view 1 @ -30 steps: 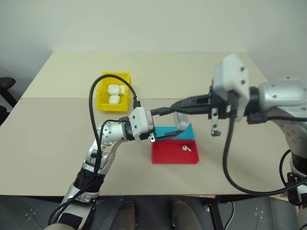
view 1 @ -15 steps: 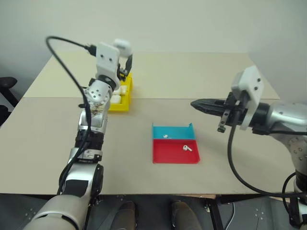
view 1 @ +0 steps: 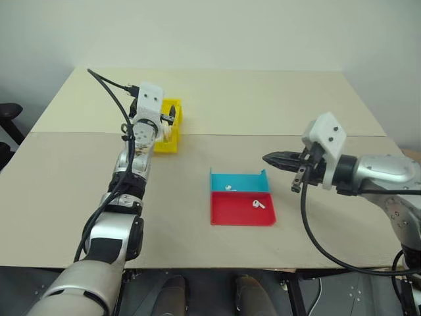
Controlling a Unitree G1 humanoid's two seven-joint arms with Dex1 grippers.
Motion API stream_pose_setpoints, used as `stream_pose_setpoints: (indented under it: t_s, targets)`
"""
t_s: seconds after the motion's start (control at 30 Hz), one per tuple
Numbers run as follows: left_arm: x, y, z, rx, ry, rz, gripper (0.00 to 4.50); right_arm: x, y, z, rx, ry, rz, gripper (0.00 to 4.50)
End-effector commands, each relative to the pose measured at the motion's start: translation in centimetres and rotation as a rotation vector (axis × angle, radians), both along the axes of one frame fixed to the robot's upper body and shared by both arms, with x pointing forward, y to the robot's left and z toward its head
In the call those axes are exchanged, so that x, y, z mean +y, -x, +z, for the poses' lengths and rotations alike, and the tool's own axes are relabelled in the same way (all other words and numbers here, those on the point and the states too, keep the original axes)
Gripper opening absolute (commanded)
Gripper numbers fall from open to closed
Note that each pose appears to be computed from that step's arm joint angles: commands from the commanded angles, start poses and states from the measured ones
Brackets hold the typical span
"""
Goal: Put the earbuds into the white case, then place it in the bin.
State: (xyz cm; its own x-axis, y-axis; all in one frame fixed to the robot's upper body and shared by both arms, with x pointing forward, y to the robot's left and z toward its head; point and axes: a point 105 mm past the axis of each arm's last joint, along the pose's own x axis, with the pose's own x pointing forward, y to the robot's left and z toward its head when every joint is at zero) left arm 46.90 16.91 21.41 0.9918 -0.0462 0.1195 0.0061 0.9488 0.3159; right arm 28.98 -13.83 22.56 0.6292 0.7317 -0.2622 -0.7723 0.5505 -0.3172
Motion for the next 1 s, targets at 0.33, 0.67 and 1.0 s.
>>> stream_pose_setpoints:
  t_s: [0.33,0.67,1.0]
  targets:
    - [-3.7,10.4,1.8,-0.094,0.087,-0.761,4.47,-2.9,1.8,-1.3,-0.075,0.212,0.060,0.00]
    - [-0.4,20.7,-0.5,0.227,-0.127,-1.170,4.47,-8.3,4.6,-0.6,-0.176,0.415,0.172,0.00]
    - [0.4,22.2,0.9,0.210,-0.119,-1.129,4.47,-9.2,3.4,-0.7,-0.167,0.395,0.162,0.00]
